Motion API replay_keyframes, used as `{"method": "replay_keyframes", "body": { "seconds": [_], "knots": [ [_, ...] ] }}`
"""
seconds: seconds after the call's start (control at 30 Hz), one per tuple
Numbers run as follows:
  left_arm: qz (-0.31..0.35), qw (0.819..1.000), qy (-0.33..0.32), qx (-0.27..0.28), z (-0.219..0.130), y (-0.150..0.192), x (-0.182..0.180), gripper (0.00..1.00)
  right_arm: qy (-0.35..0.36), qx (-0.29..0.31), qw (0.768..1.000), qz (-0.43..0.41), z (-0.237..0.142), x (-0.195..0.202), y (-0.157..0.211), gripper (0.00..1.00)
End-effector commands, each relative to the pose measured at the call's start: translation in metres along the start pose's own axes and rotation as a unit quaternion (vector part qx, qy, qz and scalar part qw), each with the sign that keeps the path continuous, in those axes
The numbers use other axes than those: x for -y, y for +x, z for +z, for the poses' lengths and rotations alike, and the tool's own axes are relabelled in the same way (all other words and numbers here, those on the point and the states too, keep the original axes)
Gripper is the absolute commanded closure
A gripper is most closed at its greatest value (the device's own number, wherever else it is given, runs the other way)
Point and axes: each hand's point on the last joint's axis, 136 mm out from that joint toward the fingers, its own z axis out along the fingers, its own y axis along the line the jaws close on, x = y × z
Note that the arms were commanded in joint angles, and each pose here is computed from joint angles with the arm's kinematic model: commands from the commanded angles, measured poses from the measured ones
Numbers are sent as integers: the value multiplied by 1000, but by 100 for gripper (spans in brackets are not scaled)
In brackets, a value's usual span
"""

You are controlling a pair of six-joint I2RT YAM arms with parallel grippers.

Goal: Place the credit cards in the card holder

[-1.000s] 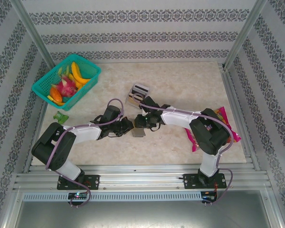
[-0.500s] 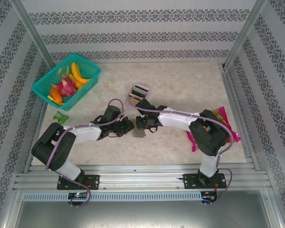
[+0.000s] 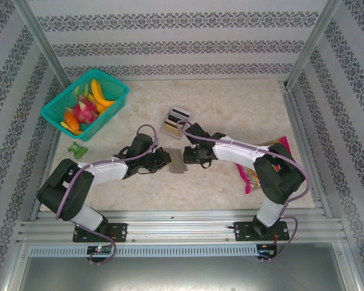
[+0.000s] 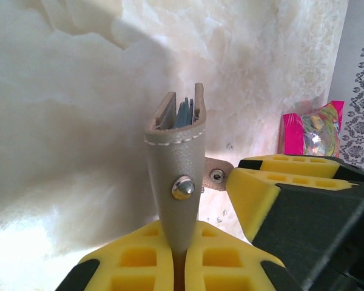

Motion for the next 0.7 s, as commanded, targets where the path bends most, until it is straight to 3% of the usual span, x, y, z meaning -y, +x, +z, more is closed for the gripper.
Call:
{"method": "replay_keyframes", "body": {
  "seconds": [0.0,0.37,0.5,0.67],
  "knots": [
    [21,999,23,6,2,-6,11,93,-35,-15,999,15,3,-7,2,67],
    [19,999,25,5,3,-6,11,92,-33,-33,999,23,16,0,9,73],
    [18,1000,20,6,3,-6,8,90,-36,-29,999,24,13,0,7,89],
    [18,1000,-10,9,1,-6,-3,80,-62,-2,998,19,-11,-7,-2,100]
  ]
}}
